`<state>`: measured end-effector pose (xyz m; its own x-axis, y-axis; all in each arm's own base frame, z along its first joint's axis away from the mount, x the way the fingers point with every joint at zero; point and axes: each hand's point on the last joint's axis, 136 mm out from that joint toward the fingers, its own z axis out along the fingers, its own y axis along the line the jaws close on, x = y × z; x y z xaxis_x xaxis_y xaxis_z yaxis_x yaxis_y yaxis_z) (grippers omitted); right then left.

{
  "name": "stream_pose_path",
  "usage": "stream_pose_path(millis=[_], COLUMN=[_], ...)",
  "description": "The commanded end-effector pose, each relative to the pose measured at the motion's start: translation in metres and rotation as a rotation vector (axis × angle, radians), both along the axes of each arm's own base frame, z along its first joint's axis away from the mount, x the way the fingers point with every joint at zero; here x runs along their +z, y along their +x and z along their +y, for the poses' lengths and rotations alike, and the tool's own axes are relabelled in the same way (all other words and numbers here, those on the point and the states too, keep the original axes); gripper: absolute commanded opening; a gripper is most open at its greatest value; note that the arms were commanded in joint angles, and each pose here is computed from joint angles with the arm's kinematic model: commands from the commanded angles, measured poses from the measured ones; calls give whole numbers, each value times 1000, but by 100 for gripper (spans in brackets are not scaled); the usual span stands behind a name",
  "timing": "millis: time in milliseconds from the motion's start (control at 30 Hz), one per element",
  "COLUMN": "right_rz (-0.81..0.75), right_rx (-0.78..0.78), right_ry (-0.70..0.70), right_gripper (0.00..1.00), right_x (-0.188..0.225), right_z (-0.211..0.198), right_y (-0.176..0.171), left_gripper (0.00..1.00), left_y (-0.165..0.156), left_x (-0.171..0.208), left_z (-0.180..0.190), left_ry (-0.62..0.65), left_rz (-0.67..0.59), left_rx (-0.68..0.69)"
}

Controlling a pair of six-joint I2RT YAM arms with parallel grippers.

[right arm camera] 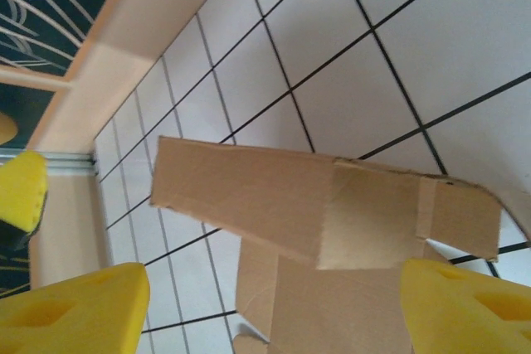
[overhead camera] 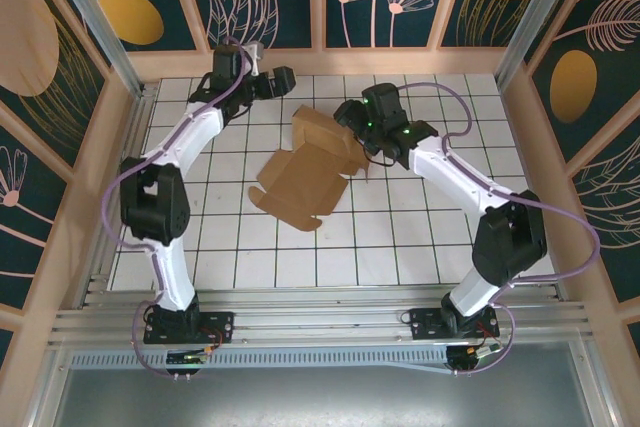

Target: Fold the paper box

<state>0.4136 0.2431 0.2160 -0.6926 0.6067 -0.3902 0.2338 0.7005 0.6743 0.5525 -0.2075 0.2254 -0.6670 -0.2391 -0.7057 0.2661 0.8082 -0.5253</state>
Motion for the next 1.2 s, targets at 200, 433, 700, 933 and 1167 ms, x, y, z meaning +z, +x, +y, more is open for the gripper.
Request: stream_pose_path(millis=[200, 433, 700, 933, 1167], right_rz=[48, -3, -77, -139, -141], right_rx=[-37, 30, 141, 197, 226], right_ry=[8, -19, -120, -279, -316], right_gripper=[63, 44, 43, 46, 54], right_x=[-35, -44, -51, -44, -30], right_z=[7, 15, 20, 13, 7], right_y=[20, 32, 44, 66, 62], left_gripper=[87, 77, 67, 70, 78], left_y=[-21, -41, -70, -85, -83], left_x=[-48, -53, -57, -42, -39], left_z=[-44, -61, -69, -66, -54], left_ry=[-89, -170, -205, -244, -182], left_rz=[183, 193, 197, 146, 92], left_rx=[-215, -306, -260, -157, -86])
